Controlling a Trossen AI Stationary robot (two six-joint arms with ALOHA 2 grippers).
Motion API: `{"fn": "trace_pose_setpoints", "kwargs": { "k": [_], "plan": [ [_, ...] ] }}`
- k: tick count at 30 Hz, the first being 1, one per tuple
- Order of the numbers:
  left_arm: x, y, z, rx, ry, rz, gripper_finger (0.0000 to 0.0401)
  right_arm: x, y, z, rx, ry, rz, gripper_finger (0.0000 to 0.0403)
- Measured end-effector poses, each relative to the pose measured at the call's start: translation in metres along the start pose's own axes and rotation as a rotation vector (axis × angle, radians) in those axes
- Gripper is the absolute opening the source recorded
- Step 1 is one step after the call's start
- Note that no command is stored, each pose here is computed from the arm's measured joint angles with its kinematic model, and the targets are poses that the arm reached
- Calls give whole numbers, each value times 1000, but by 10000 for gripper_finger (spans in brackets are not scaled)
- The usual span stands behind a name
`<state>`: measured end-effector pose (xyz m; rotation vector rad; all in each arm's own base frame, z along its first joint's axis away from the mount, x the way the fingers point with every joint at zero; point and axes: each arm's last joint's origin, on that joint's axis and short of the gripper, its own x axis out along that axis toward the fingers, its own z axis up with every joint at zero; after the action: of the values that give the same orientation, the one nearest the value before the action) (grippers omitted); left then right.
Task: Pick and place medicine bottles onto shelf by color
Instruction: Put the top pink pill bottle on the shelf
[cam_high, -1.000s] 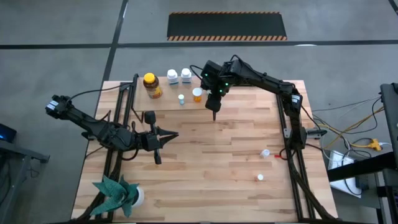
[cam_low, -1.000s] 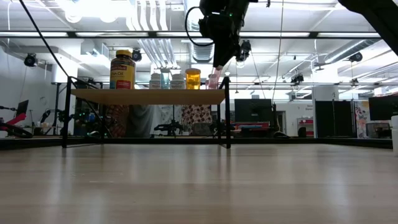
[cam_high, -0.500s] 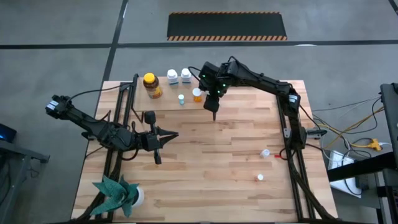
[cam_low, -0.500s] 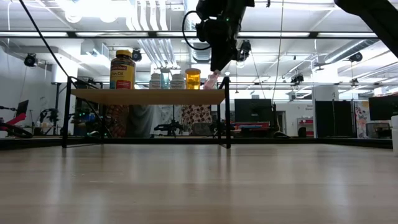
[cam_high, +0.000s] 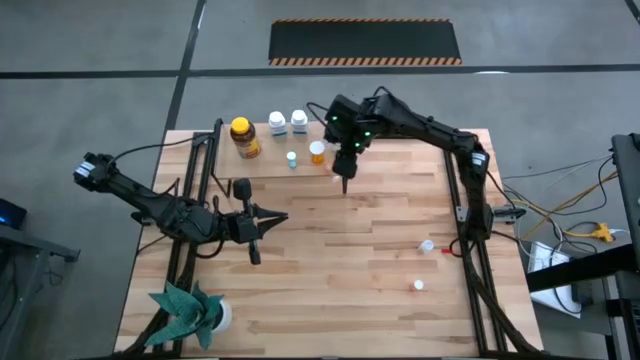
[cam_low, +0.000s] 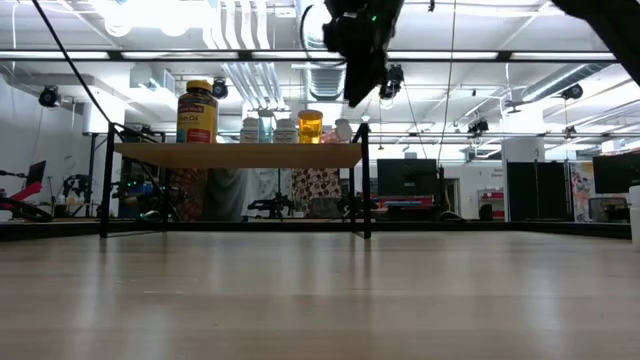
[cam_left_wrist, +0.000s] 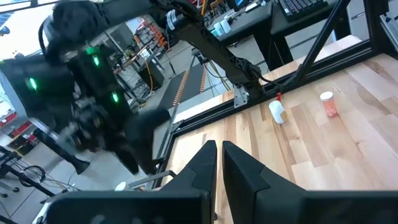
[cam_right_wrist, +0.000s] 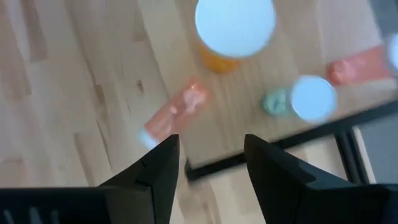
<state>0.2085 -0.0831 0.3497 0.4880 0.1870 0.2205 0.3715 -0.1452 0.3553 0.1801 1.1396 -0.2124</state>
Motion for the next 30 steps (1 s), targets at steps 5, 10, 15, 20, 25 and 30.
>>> {"fn": "trace_pose_setpoints", "kwargs": {
  "k": [5, 10, 15, 20, 25, 30],
  "plan": [
    [19, -12, -2, 26, 16, 8, 10, -37, 12, -16, -36, -29, 12, 162],
    [52, -19, -9, 73, 98, 43, 56, -60, 33, -40, -85, -61, 62, 155],
    [88, -6, -15, 140, 159, 65, 145, -64, 55, -67, -96, -88, 91, 157],
    [124, 7, -29, 287, 241, 69, 209, -62, 70, -95, -107, -132, 121, 157],
    [156, 20, -56, 380, 307, -15, 217, -60, 73, -118, -93, -175, 133, 153],
    [175, 40, -83, 433, 399, -3, 217, -55, 70, -135, -66, -183, 134, 148]
  ]
}}
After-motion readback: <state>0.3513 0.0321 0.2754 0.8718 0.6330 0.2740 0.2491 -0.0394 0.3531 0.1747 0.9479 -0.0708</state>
